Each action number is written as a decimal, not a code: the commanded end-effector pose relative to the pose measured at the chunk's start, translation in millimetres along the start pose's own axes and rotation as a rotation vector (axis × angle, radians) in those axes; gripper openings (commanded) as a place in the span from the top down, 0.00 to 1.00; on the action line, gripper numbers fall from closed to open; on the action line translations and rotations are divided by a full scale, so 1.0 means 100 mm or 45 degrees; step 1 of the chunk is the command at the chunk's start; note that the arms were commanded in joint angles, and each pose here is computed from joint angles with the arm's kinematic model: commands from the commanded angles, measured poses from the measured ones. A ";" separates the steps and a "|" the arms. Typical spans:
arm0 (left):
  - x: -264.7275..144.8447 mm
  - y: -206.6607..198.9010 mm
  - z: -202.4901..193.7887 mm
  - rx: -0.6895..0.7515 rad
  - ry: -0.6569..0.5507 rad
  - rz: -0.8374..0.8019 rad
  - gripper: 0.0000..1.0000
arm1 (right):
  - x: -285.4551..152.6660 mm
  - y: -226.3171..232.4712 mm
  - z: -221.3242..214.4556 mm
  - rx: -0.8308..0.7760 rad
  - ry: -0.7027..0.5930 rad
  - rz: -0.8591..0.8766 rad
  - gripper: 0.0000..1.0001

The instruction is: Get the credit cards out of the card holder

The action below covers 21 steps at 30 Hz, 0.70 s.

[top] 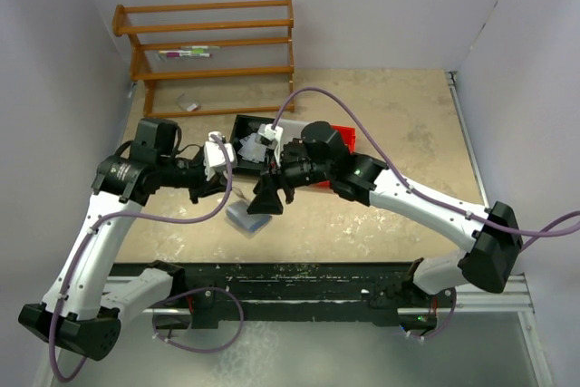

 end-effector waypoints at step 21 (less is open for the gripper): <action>-0.20 0.25 0.64 -0.161 -0.192 0.128 1.00 | -0.36 0.13 0.36 -0.339 -0.680 -0.412 0.00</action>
Point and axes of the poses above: each gripper's point midway between its finger pads, its own x axis out along the fingers, its own y axis along the line the jaws close on, z = x × y, the point moved 4 cm from there along -x, back along the fingers, and after that the axes turned 7 degrees about x, right-handed, at the moved point
